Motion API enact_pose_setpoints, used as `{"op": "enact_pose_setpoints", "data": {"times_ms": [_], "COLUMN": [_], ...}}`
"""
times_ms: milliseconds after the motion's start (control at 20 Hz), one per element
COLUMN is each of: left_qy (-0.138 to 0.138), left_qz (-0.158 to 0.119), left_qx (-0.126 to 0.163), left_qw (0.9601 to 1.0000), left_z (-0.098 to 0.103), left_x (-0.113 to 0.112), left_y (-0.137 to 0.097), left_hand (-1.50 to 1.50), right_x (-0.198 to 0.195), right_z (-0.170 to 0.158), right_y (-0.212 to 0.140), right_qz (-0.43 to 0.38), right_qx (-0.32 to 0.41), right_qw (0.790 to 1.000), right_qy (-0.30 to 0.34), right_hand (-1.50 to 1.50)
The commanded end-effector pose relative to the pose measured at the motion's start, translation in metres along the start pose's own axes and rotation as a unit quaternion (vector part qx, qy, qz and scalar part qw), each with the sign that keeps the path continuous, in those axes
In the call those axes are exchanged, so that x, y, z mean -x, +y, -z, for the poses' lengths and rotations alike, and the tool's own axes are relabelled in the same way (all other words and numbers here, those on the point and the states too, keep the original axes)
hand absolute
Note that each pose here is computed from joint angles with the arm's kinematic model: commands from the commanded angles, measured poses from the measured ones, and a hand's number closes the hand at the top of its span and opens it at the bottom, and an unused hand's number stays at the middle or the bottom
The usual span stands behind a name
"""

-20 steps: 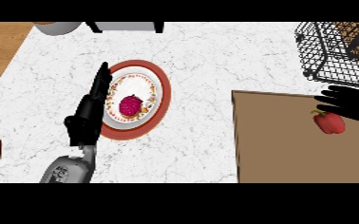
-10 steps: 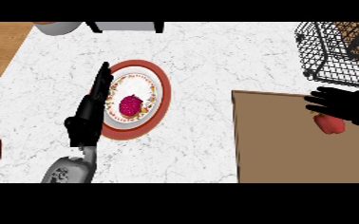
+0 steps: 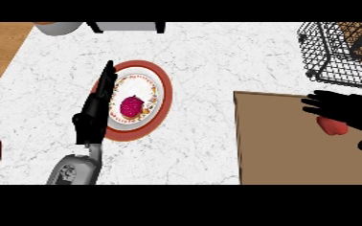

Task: Pick the bell pepper from the tray and place it in the tiered basket

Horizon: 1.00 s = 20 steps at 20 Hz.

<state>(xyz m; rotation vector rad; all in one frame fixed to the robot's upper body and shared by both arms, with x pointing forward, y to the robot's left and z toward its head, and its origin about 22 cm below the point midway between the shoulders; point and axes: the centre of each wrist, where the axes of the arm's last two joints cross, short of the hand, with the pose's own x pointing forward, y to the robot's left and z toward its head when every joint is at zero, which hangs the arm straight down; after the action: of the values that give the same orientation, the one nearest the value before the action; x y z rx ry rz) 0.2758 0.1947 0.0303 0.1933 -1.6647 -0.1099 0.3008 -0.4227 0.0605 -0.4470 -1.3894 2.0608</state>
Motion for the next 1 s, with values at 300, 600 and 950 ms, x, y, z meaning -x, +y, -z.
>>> {"op": "enact_pose_setpoints", "data": {"times_ms": [300, 600, 950], "left_qy": [0.001, 0.001, 0.002], "left_qz": [-0.012, 0.006, 0.004], "left_qx": [0.004, -0.007, -0.007], "left_qw": [0.9999, 1.0000, 1.0000], "left_z": [-0.009, 0.002, -0.007], "left_x": [0.009, 0.000, 0.003], "left_y": [0.004, 0.002, 0.006], "left_hand": [0.00, 0.00, 0.00], "right_x": [-0.006, -0.006, 0.004], "right_z": [0.024, 0.031, 0.013], "right_y": [0.020, 0.017, 0.047], "right_qz": [-0.066, -0.029, 0.103], "right_qx": [0.093, 0.104, -0.010], "right_qw": [0.992, 0.993, 0.889], "right_qy": [-0.053, 0.052, 0.447], "right_hand": [1.50, 1.50, 1.50]}}
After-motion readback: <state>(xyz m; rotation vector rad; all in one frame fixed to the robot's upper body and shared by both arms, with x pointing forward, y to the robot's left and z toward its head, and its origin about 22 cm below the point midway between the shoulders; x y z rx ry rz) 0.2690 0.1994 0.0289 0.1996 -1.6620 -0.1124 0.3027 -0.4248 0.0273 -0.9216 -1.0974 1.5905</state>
